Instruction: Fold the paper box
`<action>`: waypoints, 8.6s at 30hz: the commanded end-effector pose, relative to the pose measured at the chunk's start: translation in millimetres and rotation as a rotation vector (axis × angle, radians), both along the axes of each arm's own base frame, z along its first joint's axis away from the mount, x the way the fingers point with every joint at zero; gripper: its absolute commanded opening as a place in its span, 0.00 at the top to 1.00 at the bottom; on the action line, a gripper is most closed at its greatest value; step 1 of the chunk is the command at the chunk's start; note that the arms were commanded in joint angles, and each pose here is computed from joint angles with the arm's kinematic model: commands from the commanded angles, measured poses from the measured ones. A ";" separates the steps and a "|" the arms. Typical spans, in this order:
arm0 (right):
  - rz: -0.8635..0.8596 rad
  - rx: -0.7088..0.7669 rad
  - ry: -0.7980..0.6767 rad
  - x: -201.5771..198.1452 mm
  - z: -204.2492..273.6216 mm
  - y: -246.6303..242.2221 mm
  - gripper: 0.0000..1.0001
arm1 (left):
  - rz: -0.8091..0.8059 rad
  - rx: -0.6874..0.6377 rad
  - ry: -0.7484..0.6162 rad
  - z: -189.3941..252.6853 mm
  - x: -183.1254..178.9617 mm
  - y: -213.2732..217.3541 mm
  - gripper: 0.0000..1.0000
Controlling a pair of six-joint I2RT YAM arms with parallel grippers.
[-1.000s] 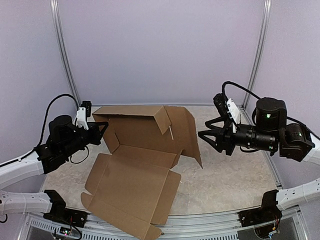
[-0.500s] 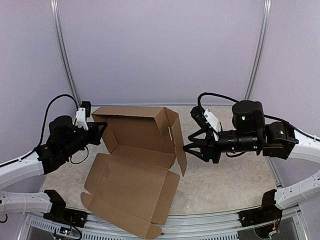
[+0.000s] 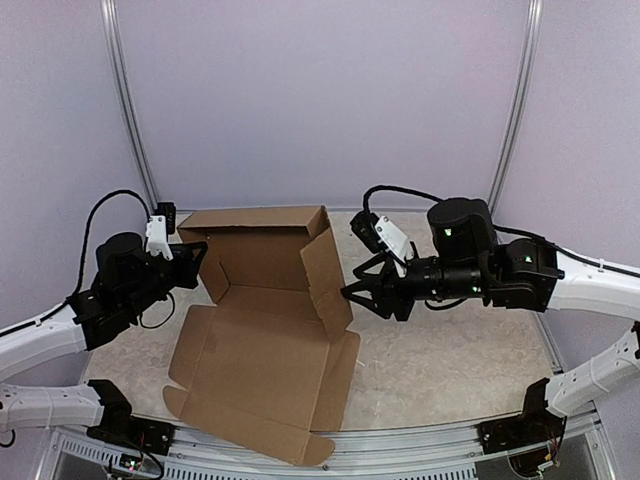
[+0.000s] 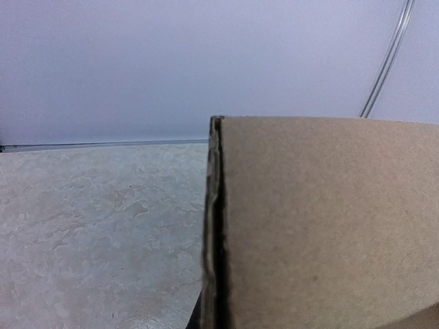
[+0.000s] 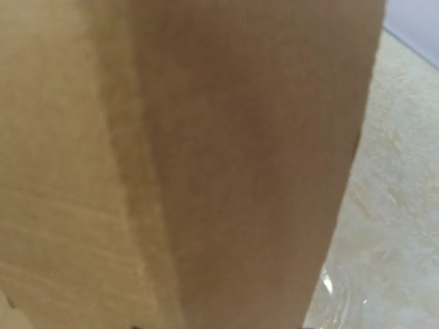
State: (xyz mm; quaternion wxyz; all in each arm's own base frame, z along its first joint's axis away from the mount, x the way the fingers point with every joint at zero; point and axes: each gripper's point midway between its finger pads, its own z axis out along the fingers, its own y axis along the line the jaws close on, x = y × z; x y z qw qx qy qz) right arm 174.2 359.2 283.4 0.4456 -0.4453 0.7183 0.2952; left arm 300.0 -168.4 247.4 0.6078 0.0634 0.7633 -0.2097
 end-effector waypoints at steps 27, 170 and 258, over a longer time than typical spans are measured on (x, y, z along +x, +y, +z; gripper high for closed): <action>-0.340 0.189 -0.178 73.8 -10.8 25.8 0.45 | 0.196 0.120 0.029 4.1 -29.3 -16.6 1.00; -0.517 0.197 -0.517 70.3 -9.8 27.3 0.52 | 0.254 0.028 0.088 -14.5 -44.8 -36.7 1.00; -0.638 0.294 -0.455 69.2 -4.8 47.9 1.00 | 0.232 0.090 0.141 -23.2 -32.4 -59.2 0.98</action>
